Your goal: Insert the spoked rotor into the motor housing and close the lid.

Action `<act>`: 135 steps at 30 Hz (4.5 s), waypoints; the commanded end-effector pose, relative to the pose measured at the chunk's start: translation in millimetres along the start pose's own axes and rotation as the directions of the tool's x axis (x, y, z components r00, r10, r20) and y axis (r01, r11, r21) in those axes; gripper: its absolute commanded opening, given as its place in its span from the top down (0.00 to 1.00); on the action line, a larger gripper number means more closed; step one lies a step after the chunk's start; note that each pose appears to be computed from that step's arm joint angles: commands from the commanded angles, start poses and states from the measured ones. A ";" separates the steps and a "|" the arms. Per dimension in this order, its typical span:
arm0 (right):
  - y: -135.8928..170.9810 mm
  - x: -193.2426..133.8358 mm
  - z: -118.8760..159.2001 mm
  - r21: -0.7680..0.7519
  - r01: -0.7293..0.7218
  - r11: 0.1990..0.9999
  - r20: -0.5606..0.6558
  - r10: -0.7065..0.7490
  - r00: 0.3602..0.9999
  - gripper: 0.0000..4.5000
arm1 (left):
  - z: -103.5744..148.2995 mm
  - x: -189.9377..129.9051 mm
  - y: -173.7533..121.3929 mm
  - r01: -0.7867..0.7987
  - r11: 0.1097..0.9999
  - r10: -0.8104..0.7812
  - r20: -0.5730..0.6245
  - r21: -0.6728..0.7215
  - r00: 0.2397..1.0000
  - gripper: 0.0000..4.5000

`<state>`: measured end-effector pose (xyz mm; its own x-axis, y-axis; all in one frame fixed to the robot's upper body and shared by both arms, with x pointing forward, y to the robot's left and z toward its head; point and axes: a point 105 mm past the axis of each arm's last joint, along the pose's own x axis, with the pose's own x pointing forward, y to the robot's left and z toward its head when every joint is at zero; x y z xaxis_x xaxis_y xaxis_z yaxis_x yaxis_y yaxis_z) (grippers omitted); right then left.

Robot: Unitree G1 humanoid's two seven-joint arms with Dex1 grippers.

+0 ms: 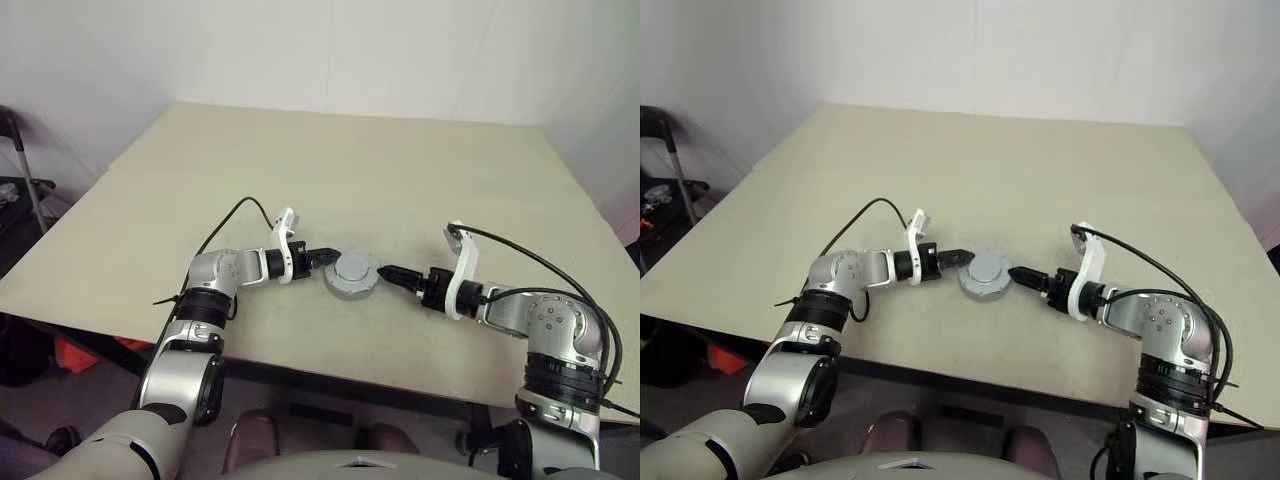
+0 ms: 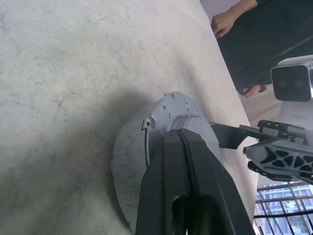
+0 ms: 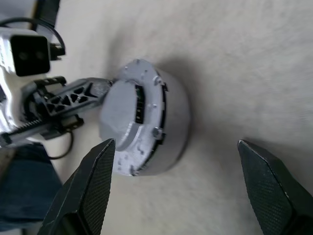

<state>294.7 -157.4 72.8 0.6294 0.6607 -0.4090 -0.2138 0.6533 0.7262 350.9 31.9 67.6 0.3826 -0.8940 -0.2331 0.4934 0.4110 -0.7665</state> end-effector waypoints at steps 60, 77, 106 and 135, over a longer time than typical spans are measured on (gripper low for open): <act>75.3 55.0 87.0 0.376 -0.359 0.854 0.363 0.221 0.905 0.52 | 77.2 -70.7 30.9 0.036 0.968 0.090 0.479 -0.248 0.873 0.81; 119.4 60.8 77.0 0.286 -0.439 0.852 0.234 0.382 0.894 0.52 | 75.1 -68.1 -2.4 0.348 0.864 -0.129 0.507 -0.365 0.852 0.00; 113.3 64.5 68.5 0.269 -0.383 0.884 0.210 0.334 0.919 0.52 | 79.0 -38.2 -25.7 0.408 0.843 -0.214 0.477 -0.351 0.852 0.50; 52.7 60.6 99.5 0.028 -0.029 0.999 0.422 0.014 0.907 0.01 | 106.7 -156.1 93.4 -0.033 0.874 0.421 0.722 -0.485 0.549 0.50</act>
<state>391.9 -123.2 123.4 0.8766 0.4448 -0.1838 -0.1585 0.6274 0.7624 415.2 222.3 79.1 0.9737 -0.2178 -0.0664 -0.0001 0.2912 -0.9566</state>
